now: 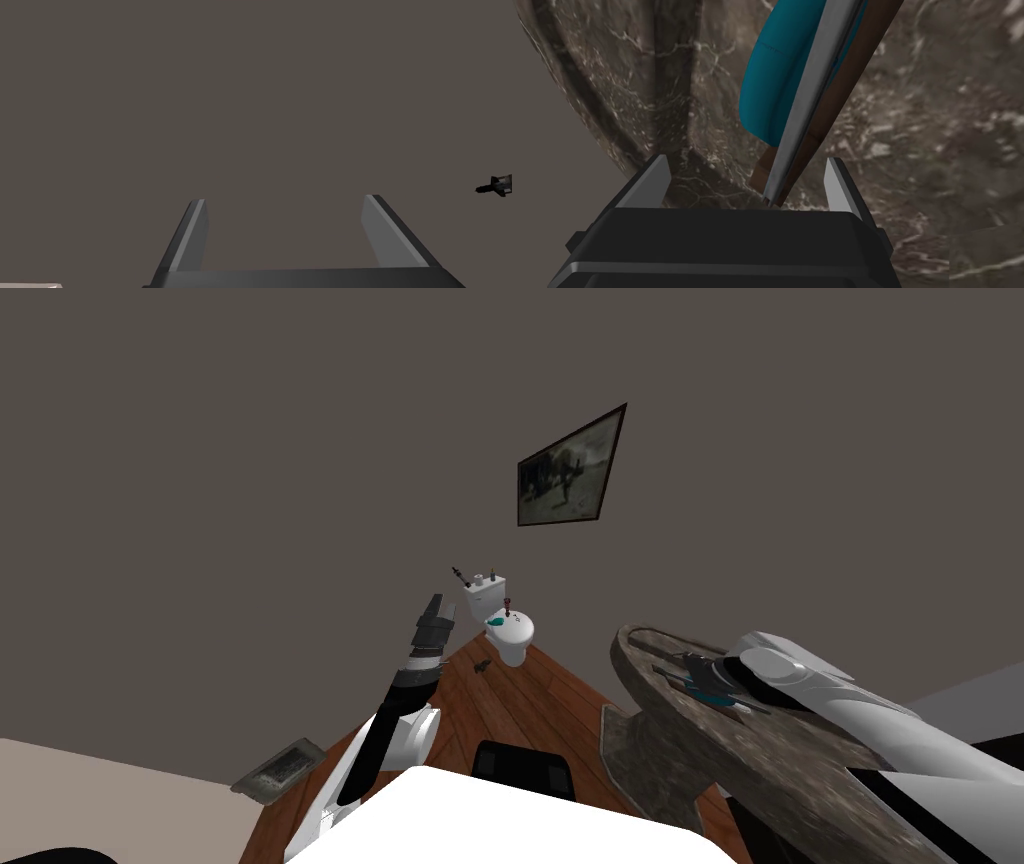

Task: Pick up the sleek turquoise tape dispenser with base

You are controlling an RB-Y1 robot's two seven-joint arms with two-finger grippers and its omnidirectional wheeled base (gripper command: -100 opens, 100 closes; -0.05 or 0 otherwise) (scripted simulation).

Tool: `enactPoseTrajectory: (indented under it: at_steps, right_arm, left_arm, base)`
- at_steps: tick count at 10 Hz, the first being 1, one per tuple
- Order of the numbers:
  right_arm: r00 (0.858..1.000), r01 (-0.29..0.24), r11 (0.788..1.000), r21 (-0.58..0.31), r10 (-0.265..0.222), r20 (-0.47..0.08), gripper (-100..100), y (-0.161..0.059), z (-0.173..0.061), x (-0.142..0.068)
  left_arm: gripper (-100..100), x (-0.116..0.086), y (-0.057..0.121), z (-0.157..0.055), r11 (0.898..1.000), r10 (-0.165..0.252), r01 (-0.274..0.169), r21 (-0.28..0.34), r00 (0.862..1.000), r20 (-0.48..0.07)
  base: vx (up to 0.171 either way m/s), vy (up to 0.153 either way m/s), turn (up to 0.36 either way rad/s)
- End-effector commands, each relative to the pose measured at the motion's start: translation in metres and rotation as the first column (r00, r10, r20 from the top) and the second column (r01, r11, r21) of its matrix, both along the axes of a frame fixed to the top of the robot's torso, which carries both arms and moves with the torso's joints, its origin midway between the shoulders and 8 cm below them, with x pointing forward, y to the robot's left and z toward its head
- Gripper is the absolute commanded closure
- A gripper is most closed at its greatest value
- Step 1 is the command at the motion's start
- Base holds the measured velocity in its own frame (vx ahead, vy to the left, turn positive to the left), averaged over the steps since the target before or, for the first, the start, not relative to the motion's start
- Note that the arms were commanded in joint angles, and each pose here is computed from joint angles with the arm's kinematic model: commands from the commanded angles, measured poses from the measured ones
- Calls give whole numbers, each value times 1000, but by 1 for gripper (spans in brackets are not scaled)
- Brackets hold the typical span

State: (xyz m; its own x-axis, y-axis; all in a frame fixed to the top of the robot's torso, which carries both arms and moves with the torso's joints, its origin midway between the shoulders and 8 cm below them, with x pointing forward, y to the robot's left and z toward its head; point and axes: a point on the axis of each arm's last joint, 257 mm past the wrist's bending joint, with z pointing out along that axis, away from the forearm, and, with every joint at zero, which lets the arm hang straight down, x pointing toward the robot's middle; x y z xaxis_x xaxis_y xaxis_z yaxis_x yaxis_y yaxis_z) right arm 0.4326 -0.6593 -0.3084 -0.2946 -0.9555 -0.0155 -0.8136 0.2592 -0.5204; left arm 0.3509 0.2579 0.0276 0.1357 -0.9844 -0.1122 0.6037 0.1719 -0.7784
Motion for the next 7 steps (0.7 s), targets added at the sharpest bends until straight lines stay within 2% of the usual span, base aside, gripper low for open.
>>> enactPoseTrajectory:
  at_steps: [1,2,3,5,6,7]
  right_arm:
    - [1000,4,1000,-5,-4,-5,-100,-1,1,-3]
    - [999,16,999,-39,-17,-43,-100,-16,1,-17]
    - [999,16,999,-39,-17,-43,-100,-16,1,-17]
    - [994,29,996,-86,-38,-98,-100,-37,0,-38]
    - [996,26,997,-72,-32,-82,-100,-30,0,-30]
    - [996,26,997,-75,-32,-86,0,-31,0,-31]
  left_arm:
    - [0,0,0,0,1000,0,0,0,1000,0]
    - [0,0,0,0,1000,0,0,0,1000,0]
    - [0,0,0,0,1000,0,0,0,1000,0]
    - [0,0,0,0,1000,0,0,0,1000,0]
    - [0,0,0,0,1000,0,0,0,1000,0]
    - [0,0,0,0,1000,0,0,0,1000,0]
  base:
    - [3,3,-11]
    - [4,7,65]
    - [5,7,43]
    - [8,10,62]
    - [4,3,16]
    - [0,0,0]
